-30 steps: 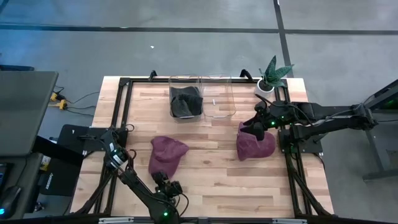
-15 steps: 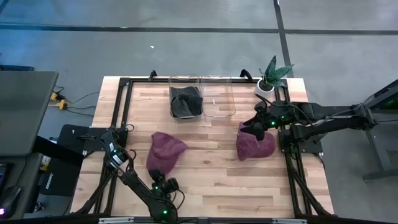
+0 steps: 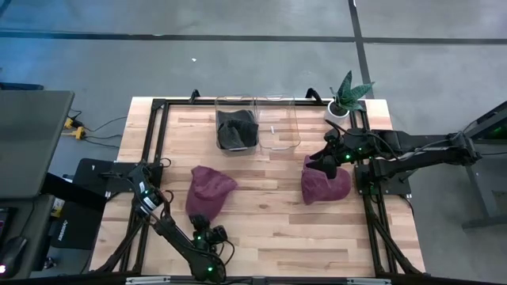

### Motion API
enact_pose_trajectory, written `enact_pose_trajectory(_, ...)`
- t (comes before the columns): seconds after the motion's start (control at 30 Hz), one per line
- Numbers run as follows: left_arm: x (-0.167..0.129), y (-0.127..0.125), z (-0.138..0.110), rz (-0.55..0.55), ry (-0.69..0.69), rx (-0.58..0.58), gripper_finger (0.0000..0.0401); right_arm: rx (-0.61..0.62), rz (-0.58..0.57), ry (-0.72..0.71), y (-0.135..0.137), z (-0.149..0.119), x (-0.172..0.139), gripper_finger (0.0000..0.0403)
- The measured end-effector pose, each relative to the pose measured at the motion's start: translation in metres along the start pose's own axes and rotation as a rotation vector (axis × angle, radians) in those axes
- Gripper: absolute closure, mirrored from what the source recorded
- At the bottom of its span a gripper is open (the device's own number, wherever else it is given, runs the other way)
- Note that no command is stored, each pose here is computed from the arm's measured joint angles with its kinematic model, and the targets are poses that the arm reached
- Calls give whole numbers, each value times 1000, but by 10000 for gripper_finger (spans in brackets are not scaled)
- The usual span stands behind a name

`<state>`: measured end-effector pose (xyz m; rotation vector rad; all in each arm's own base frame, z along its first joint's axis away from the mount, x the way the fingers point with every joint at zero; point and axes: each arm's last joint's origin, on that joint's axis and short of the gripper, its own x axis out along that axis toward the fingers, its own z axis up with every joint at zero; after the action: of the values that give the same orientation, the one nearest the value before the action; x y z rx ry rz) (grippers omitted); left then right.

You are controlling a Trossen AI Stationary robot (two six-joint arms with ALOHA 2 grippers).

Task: Pick & Place hat
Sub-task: Put the left red cap into the right transparent bin

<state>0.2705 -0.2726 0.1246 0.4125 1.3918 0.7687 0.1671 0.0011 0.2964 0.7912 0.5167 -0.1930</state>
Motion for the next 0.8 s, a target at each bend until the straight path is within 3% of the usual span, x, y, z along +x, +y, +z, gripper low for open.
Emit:
enact_pose_trajectory(0.1, 0, -1, 0, -7, 2, -3, 356, -2, 0, 0, 0, 0, 0, 153)
enact_pose_trajectory(0.17, 0, -1, 0, -19, 18, 15, 389, 0, 0, 0, 0, 0, 0, 153)
enact_pose_trajectory(0.33, -11, 1, 9, -65, 18, 31, 399, 0, 0, 0, 0, 0, 0, 153)
enact_pose_trajectory(0.57, -44, 15, 36, -181, -73, -40, 401, -1, 0, 0, 0, 0, 0, 153)
enact_pose_trajectory(0.8, -45, 15, 35, -268, 90, -6, 397, 0, 0, 0, 0, 0, 0, 153)
